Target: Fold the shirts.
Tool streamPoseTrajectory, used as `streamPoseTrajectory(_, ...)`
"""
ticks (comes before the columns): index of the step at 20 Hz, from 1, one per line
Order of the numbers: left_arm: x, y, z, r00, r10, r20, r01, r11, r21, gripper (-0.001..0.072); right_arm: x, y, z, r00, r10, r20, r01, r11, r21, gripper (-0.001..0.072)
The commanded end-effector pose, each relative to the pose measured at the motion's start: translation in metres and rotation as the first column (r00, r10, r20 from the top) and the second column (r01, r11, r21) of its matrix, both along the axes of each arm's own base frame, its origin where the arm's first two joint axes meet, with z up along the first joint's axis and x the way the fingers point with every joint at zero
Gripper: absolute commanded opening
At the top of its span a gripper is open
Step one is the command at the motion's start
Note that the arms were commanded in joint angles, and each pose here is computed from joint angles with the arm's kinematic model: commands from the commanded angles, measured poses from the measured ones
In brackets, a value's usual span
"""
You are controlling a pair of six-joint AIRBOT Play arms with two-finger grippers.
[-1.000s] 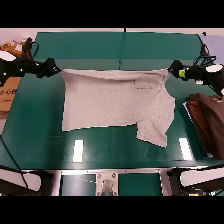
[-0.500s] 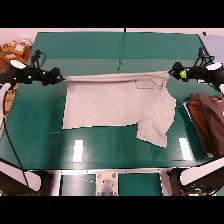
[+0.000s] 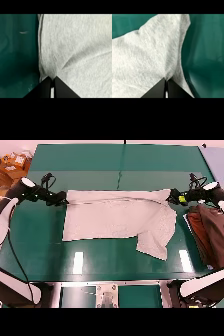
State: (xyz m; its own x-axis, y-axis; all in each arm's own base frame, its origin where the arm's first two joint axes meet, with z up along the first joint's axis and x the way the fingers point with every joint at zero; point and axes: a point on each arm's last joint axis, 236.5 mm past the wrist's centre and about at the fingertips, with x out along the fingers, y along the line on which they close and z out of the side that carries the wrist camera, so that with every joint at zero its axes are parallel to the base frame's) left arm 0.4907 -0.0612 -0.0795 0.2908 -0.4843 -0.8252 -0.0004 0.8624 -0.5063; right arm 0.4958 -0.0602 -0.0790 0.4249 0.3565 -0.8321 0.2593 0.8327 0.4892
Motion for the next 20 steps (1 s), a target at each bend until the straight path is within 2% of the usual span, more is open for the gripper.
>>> streamPoseTrajectory(1,-0.003,0.006,-0.004,1.000,0.015,-0.021,-0.014,1.000,0.014,0.0023,-0.008,-0.021,-0.007,0.999,-0.043,-0.028,0.043,0.999,-0.026,0.0011)
streamPoseTrajectory(9,-0.004,-0.019,-0.002,1.000,-0.025,-0.015,0.025,1.000,0.001,0.0026,-0.007,-0.007,-0.005,0.999,-0.022,-0.033,0.022,1.000,-0.003,0.0013)
streamPoseTrajectory(10,-0.007,-0.022,-0.002,0.999,-0.036,-0.023,0.036,0.999,-0.003,0.0226,-0.007,-0.003,-0.005,0.999,-0.012,-0.036,0.012,1.000,-0.001,0.0027)
streamPoseTrajectory(11,-0.011,-0.024,0.000,0.998,-0.052,-0.039,0.051,0.999,-0.011,0.0543,-0.009,0.000,-0.003,0.999,0.002,-0.044,-0.001,1.000,0.007,0.0161)
streamPoseTrajectory(12,-0.016,-0.023,0.003,0.996,-0.067,-0.056,0.066,0.998,-0.019,0.0573,-0.012,0.000,0.002,0.998,0.015,-0.055,-0.014,1.000,0.015,0.0258)
streamPoseTrajectory(14,-0.028,-0.020,0.022,0.987,-0.116,-0.109,0.111,0.992,-0.052,0.0570,-0.019,-0.009,0.020,0.997,0.027,-0.073,-0.024,0.999,0.039,0.0271)
streamPoseTrajectory(15,-0.036,-0.015,0.034,0.980,-0.128,-0.151,0.117,0.990,-0.078,0.0448,-0.024,-0.018,0.031,0.996,-0.010,-0.094,0.017,0.998,0.064,0.0228)
streamPoseTrajectory(16,-0.041,-0.009,0.046,0.974,-0.138,-0.178,0.123,0.988,-0.093,0.0336,-0.030,-0.027,0.041,0.994,-0.036,-0.103,0.044,0.996,0.076,0.0134)
streamPoseTrajectory(17,-0.046,-0.003,0.056,0.969,-0.140,-0.204,0.120,0.987,-0.108,0.0197,-0.036,-0.033,0.049,0.993,-0.048,-0.106,0.057,0.995,0.081,0.0054)
streamPoseTrajectory(18,-0.052,0.002,0.064,0.963,-0.152,-0.223,0.128,0.985,-0.120,0.0050,-0.043,-0.038,0.057,0.992,-0.053,-0.111,0.063,0.994,0.087,0.0014)
streamPoseTrajectory(20,-0.060,0.007,0.074,0.956,-0.148,-0.253,0.119,0.985,-0.125,0.0022,-0.061,-0.041,0.066,0.990,-0.056,-0.133,0.070,0.992,0.103,0.0014)
